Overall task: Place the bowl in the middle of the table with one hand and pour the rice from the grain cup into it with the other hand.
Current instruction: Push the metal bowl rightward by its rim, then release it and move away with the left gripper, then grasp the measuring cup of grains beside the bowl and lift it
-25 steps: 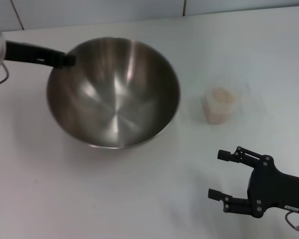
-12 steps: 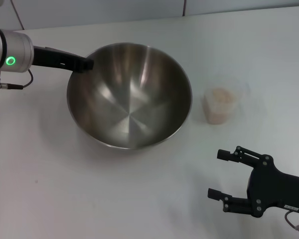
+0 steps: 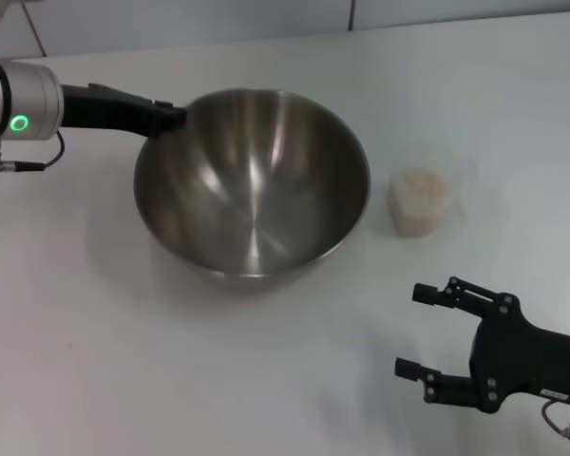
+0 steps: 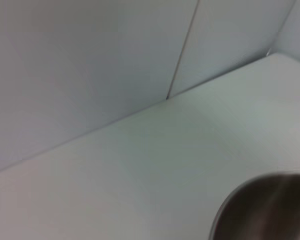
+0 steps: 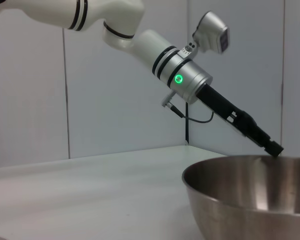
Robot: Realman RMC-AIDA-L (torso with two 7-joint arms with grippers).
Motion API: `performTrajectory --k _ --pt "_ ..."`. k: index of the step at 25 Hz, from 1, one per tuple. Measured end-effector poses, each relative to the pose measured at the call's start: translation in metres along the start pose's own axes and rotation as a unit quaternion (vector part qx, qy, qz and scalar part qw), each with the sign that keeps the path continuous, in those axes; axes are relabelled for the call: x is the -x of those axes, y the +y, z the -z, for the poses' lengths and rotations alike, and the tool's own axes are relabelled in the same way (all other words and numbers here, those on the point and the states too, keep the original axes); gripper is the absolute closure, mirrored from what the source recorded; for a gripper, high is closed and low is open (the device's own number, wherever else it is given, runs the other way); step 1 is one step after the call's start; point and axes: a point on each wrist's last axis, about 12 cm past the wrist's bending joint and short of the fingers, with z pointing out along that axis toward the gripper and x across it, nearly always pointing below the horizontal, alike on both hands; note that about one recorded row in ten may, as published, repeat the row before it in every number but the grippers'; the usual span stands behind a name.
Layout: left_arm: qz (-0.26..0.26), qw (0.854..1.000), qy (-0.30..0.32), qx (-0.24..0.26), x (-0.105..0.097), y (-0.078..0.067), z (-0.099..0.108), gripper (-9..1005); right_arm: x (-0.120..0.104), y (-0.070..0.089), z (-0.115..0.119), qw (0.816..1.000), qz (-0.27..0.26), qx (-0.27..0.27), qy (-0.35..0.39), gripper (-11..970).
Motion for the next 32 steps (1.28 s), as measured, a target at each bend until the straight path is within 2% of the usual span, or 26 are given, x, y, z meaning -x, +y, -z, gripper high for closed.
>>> performTrajectory --k 1,4,6,8,12,14,16,19,20,22,25,28,32 --pt "-0.008 1.0 -0.017 -0.007 -0.001 0.0 0.003 961 0.0 0.0 0.0 1.0 0.0 0.0 0.0 136" --pt "-0.014 0.999 -0.032 -0.015 -0.001 0.0 0.007 859 0.0 0.0 0.0 1.0 0.0 0.0 0.001 136" --pt "-0.056 0.996 -0.069 -0.03 -0.004 -0.002 0.031 791 0.0 0.0 0.0 1.0 0.0 -0.001 0.001 135" --pt "-0.072 0.994 -0.075 -0.033 -0.007 -0.003 0.038 734 0.0 0.0 0.0 1.0 -0.001 -0.008 -0.003 135" --pt "-0.144 0.985 -0.084 -0.036 -0.039 -0.009 0.067 620 -0.001 -0.002 0.005 0.999 -0.005 -0.031 -0.007 135" --pt "-0.165 0.982 -0.083 -0.032 -0.06 -0.011 0.079 502 -0.002 -0.001 0.009 0.998 -0.011 -0.054 -0.011 135" --pt "-0.17 0.981 -0.082 -0.032 -0.068 -0.011 0.083 384 -0.003 0.0 0.016 0.997 -0.016 -0.076 -0.015 135" --pt "-0.17 0.981 -0.082 -0.032 -0.068 -0.011 0.083 208 -0.004 -0.001 0.027 0.992 -0.023 -0.125 -0.024 135" --pt "-0.175 0.981 -0.08 -0.035 -0.102 -0.014 0.102 149 -0.005 -0.001 0.031 0.989 -0.025 -0.145 -0.028 135" --pt "-0.164 0.982 -0.075 -0.048 -0.119 -0.018 0.111 145 -0.006 -0.002 0.039 0.981 -0.033 -0.188 -0.036 135" --pt "-0.16 0.983 -0.069 -0.058 -0.125 -0.02 0.111 140 -0.012 -0.008 0.049 0.964 -0.046 -0.261 -0.036 136" --pt "-0.158 0.983 -0.068 -0.059 -0.126 -0.02 0.111 134 -0.021 -0.019 0.049 0.946 -0.053 -0.32 -0.013 136" --pt "-0.162 0.982 -0.068 -0.064 -0.123 -0.021 0.108 129 -0.024 -0.03 0.04 0.94 -0.054 -0.338 0.001 136"
